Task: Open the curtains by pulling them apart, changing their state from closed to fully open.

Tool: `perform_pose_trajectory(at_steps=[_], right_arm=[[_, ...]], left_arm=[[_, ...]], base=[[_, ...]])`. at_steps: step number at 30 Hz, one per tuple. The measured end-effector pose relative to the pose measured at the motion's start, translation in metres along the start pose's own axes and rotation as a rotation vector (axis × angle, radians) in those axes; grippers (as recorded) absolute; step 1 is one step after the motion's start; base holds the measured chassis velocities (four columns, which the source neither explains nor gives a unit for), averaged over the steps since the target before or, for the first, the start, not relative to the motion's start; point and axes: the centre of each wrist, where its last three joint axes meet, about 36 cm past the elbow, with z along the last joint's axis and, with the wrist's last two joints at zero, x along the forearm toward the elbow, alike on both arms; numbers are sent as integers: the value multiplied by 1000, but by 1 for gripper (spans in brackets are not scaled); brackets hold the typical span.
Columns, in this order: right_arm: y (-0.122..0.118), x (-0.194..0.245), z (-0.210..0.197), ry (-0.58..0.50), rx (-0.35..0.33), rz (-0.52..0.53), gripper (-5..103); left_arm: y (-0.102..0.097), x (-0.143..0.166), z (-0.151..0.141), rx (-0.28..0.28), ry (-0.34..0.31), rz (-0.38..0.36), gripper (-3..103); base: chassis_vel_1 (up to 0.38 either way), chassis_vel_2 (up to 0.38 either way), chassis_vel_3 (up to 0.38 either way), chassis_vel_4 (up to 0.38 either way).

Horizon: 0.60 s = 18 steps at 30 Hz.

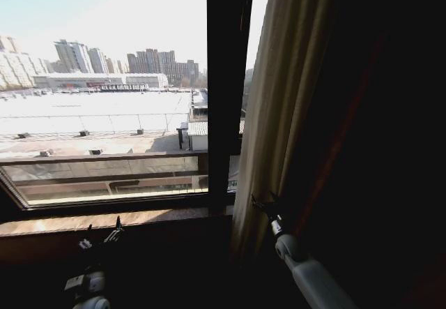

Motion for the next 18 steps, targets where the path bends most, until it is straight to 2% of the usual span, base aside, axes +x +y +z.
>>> perform_pose_trajectory(at_steps=[11, 18], right_arm=[[0, -1, 0, -1, 1, 3, 100], [0, -1, 0, -2, 1, 4, 100]], left_arm=[[0, 0, 0, 0, 0, 0, 100], [0, 0, 0, 0, 0, 0, 100]], base=[[0, 0, 0, 0], [80, 47, -66, -57]])
